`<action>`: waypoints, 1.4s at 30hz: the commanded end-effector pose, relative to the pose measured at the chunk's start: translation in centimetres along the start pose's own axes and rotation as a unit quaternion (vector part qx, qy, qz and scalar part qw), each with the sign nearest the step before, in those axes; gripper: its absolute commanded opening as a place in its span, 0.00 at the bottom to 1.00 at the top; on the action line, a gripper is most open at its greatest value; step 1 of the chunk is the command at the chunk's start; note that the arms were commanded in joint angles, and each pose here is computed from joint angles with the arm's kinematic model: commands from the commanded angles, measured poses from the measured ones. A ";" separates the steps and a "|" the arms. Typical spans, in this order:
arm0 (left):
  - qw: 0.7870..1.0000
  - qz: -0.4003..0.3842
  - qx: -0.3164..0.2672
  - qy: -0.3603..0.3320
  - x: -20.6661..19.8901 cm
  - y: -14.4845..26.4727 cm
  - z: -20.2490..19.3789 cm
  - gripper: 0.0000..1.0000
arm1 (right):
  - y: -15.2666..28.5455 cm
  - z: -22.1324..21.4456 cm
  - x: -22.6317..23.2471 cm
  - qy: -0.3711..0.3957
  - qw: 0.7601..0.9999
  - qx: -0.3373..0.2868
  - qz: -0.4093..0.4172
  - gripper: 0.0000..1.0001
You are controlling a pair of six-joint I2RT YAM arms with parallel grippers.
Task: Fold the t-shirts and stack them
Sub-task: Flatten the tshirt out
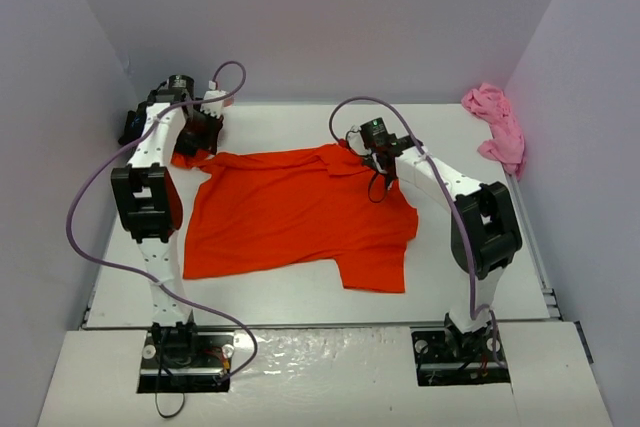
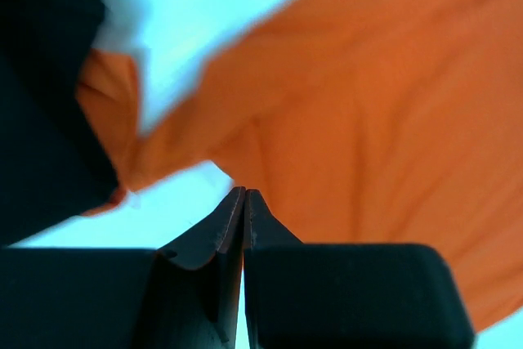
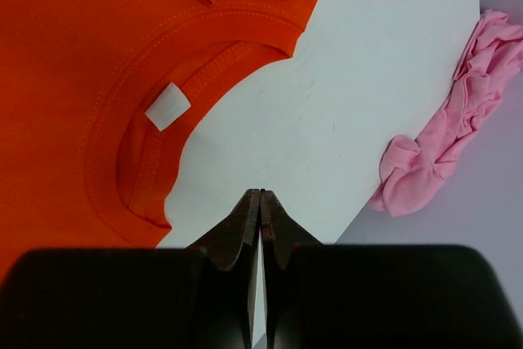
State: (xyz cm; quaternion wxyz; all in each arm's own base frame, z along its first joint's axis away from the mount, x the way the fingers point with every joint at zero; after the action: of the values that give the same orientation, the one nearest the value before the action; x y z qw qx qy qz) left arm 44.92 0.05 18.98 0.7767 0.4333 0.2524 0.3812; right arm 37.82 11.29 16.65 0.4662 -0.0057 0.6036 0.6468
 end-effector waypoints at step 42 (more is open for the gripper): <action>0.967 0.223 -0.014 0.124 15.0 -0.8 -0.2 0.39 | 3.7 1.6 8.2 0.073 0.992 -0.049 0.089 0.00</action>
State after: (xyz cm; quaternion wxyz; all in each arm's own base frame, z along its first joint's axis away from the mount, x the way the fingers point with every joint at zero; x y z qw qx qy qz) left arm 53.13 14.32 10.98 0.6031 0.4757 0.2771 0.5772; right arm 31.67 17.99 15.40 0.3520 -0.0178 0.6020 0.7165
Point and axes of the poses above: each gripper's point midway between its finger pads, its own y axis back along the fingers, its own x axis along the line the jaws close on, z = x × y, the point moved 8 cm from there along y, back along the fingers, and after that the axes turned 5 degrees about -y, right-handed, at the moved point
